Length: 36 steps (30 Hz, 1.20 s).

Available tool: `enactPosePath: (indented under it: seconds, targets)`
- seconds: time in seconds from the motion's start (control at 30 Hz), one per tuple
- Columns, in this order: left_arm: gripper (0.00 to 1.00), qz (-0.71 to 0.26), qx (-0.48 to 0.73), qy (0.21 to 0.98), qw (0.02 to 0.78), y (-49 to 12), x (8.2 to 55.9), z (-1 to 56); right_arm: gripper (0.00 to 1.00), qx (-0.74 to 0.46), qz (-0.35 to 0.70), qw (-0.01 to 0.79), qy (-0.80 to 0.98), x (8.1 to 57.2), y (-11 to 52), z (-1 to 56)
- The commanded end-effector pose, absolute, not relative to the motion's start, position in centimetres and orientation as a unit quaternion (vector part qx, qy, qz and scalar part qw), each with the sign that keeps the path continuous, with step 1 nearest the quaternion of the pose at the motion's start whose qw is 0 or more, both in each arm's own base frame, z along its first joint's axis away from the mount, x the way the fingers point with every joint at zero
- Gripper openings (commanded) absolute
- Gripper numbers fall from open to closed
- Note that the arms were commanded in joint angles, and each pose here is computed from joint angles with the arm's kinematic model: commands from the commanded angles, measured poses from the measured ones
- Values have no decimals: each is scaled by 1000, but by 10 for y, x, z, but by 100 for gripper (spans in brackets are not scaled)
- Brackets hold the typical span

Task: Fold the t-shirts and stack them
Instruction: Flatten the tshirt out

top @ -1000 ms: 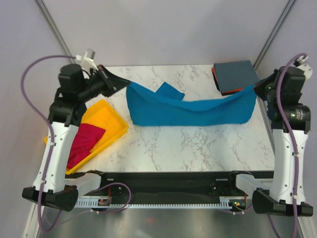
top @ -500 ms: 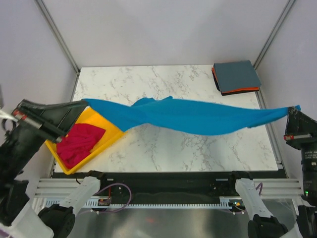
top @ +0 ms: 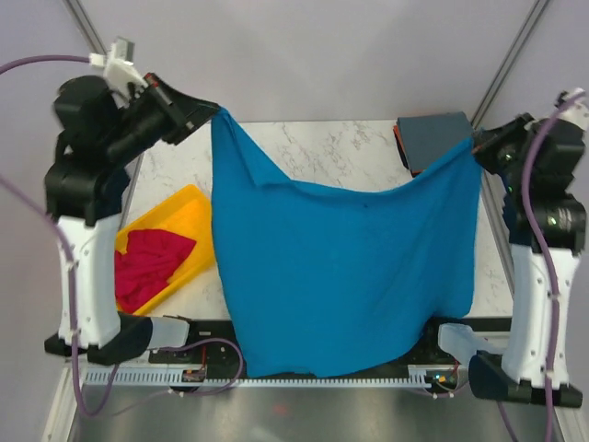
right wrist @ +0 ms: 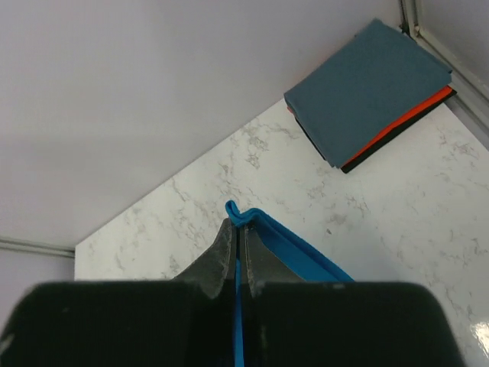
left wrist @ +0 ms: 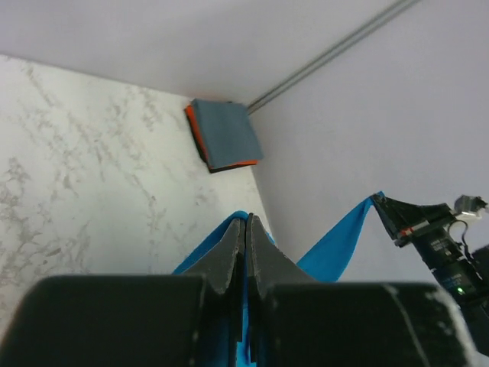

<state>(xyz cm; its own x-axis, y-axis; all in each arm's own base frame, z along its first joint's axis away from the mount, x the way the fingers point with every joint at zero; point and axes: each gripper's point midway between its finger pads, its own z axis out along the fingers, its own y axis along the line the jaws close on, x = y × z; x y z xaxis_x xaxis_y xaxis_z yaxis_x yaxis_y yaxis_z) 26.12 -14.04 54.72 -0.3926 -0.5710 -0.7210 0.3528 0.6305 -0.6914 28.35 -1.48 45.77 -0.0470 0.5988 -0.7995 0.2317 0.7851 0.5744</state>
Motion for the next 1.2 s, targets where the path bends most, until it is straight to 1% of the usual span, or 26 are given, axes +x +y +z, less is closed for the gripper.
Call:
enactPosePath:
  seconds: [0.0,0.03,0.07,0.1,0.13,0.17,0.2,0.23,0.3,0.4,0.5,0.57,0.67,0.7,0.73,0.83,0.87,0.9,0.93,0.97,1.0,1.03,1.07,1.1,1.13,1.17]
  targets:
    - [2,-381,-94,719,573,-135,324,542,0,256,161,673,674,344,-17,482]
    - [2,-374,-98,719,578,-136,346,543,0,249,152,668,685,370,-20,482]
    - [2,-366,-101,718,583,-135,360,543,0,240,148,670,687,382,-21,485]
    - [2,-360,-104,699,609,-131,367,561,0,237,141,662,697,408,-24,475]
    - [2,-352,-111,706,604,-132,392,551,0,224,133,680,686,413,-26,496]
    - [2,-354,-115,701,608,-131,399,555,0,217,131,685,683,419,-27,501]
    - [2,-367,-111,681,624,-130,395,576,0,209,132,696,674,432,-29,510]
    - [2,-375,-123,679,619,-132,411,574,0,207,130,703,668,436,-31,515]
    - [2,-392,-126,662,626,-134,413,586,0,192,133,717,656,446,-35,527]
    - [2,-432,-119,627,638,-140,407,611,0,167,126,762,613,433,-45,583]
    - [2,-449,-101,597,657,-141,386,635,0,148,98,779,602,415,-53,599]
    - [2,-437,-89,580,681,-134,360,651,0,142,81,779,605,407,-55,595]
    - [2,-407,-87,597,686,-129,352,633,0,121,78,764,629,403,-49,568]
    - [2,-400,-88,609,679,-127,345,617,0,119,76,773,618,391,-48,572]
    - [2,-396,-83,617,675,-129,344,605,0,130,77,749,645,401,-50,533]
    - [2,-407,-73,640,648,-137,331,555,0,143,76,732,662,392,-49,485]
    - [2,-409,-75,673,611,-146,338,508,0,146,74,732,661,381,-48,480]
    - [2,-423,-66,661,617,-147,317,510,0,159,73,707,685,384,-51,444]
    - [2,-425,-67,670,605,-149,312,492,0,167,69,697,694,379,-51,429]
    - [2,-419,-78,705,567,-154,315,439,0,174,66,687,702,369,-51,417]
    - [2,-427,-71,700,567,-154,293,433,0,191,61,657,727,365,-53,382]
    - [2,-426,-74,711,554,-155,287,413,0,210,55,640,737,359,-56,365]
    - [2,-425,-76,739,517,-159,280,367,0,228,45,631,741,347,-59,356]
    - [2,-428,-78,746,504,-159,272,351,0,247,35,582,774,334,-60,315]
    - [2,-431,-76,748,499,-156,253,342,0,271,21,560,783,324,-65,298]
    - [2,-429,-81,769,467,-158,245,307,0,287,9,544,788,311,-67,285]
